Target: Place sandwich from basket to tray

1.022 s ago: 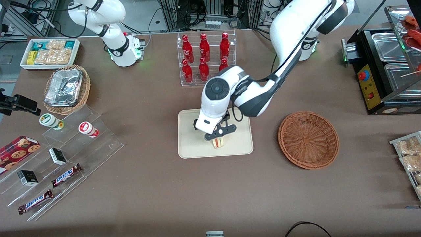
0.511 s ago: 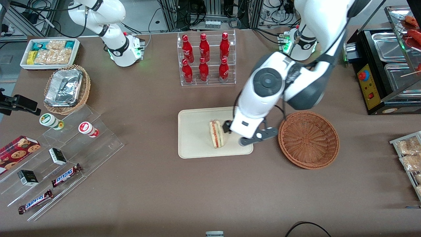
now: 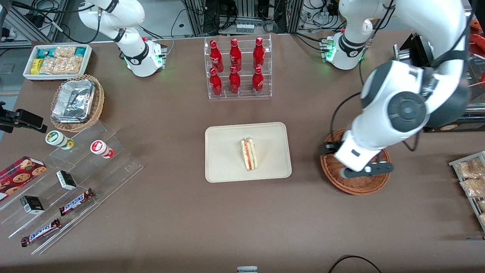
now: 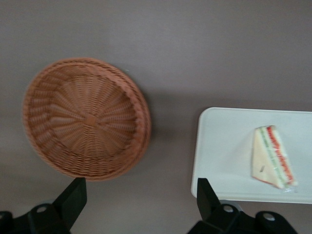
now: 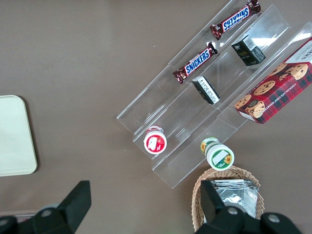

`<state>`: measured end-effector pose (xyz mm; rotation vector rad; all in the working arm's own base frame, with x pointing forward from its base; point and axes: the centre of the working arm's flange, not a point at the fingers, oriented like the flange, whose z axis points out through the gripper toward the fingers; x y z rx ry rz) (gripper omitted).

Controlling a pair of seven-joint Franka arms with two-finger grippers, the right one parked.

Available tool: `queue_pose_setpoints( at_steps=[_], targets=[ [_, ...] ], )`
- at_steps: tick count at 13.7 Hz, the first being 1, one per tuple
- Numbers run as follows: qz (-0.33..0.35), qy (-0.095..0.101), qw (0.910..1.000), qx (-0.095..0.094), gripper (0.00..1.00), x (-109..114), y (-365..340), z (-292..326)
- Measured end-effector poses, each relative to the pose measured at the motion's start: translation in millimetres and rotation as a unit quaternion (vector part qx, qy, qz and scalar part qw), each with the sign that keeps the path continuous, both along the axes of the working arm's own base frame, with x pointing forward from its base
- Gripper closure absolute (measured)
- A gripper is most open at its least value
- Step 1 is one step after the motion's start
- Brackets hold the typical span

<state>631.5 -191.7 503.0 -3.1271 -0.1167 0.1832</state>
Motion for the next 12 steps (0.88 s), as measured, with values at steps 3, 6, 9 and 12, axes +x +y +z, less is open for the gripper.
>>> queue_pose_setpoints(
  at_steps=[3, 6, 9, 12],
  targets=[
    [-0.052, 0.007, 0.9986, 0.008, 0.00, -15, 44, 16],
    [-0.076, 0.017, 0.9968, 0.020, 0.00, -35, 64, 29],
    [-0.106, 0.036, 0.9932, 0.032, 0.00, -56, 109, 52],
    [-0.123, 0.046, 0.9911, 0.024, 0.00, -86, 146, 88]
  ],
)
